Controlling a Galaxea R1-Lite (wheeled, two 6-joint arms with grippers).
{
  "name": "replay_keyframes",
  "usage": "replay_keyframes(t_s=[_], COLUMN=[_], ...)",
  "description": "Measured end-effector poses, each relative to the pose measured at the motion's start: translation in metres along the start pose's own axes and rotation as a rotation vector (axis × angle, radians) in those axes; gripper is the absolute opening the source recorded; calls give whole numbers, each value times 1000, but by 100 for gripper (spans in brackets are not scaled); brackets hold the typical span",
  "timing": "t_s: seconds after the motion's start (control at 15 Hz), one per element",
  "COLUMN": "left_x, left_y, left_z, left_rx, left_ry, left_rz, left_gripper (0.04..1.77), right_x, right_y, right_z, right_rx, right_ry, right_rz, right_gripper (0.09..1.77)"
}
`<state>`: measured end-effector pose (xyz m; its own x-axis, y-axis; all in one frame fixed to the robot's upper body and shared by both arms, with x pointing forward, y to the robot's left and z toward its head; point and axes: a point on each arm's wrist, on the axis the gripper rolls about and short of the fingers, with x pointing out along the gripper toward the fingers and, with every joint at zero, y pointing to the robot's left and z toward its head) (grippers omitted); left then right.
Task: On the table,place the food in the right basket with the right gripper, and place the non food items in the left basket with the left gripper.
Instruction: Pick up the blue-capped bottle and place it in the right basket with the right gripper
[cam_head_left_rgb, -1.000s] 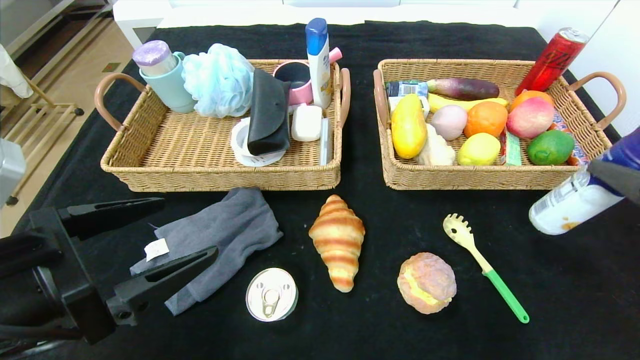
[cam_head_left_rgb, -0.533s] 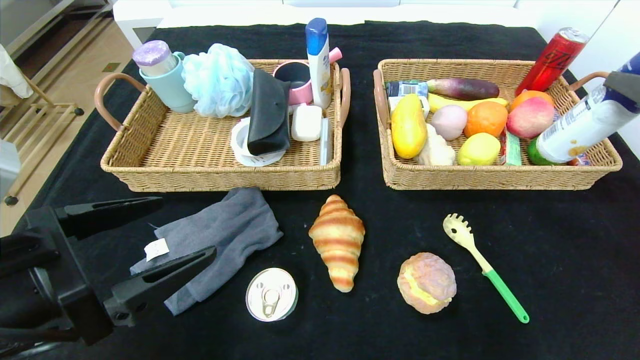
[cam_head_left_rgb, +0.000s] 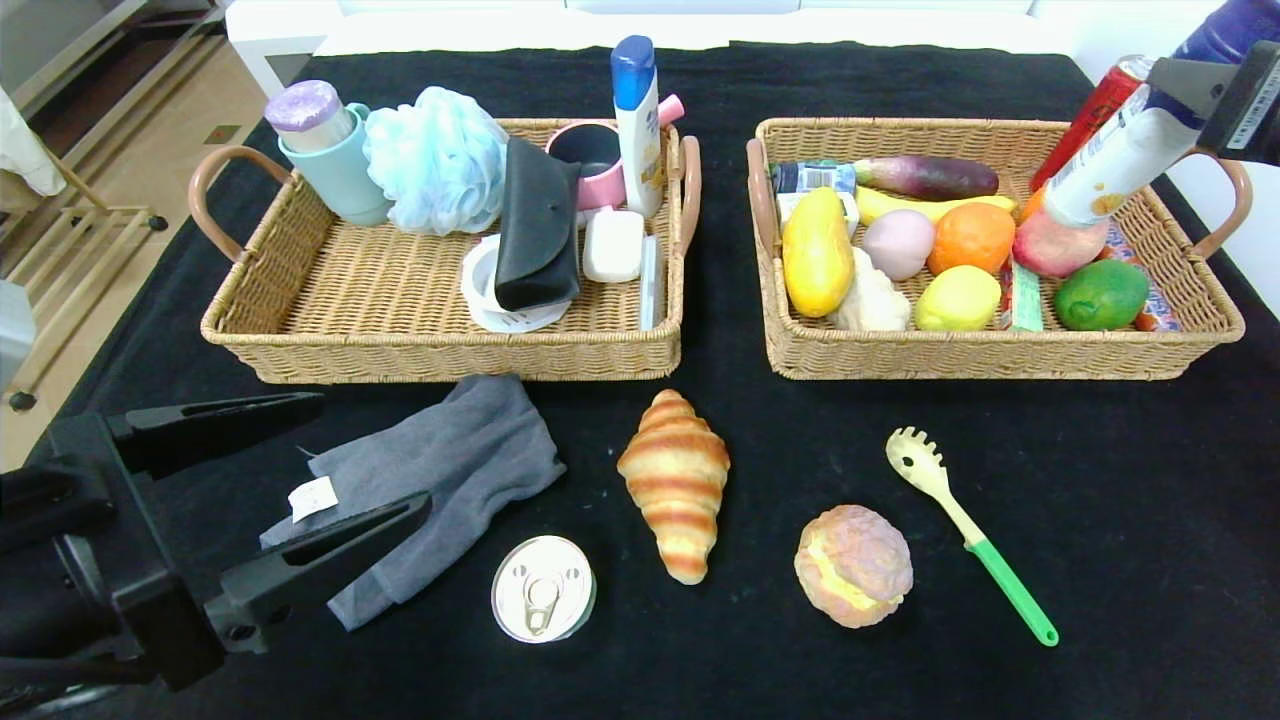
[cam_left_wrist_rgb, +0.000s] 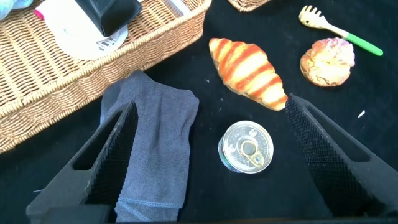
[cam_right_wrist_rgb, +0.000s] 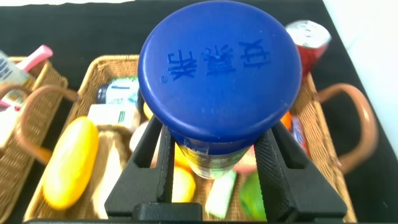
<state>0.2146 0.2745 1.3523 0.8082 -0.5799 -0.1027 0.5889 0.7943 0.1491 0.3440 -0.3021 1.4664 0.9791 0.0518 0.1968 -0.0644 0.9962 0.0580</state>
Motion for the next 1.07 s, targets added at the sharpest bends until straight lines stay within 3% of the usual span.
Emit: replay_keyframes(t_s=[0.6, 1.07], left_x=[3, 5], left_y=[0, 0], left_z=[-2, -3], left_rx=[-4, -5], left_ry=[14, 22], left_rz=[-5, -8], left_gripper=[172, 172], right_x=[72, 95], right_y=[-7, -22], right_z=[-15, -38], right_rx=[8, -6], right_ry=[-142, -137], right_rz=[-32, -71], right_gripper=[82, 82])
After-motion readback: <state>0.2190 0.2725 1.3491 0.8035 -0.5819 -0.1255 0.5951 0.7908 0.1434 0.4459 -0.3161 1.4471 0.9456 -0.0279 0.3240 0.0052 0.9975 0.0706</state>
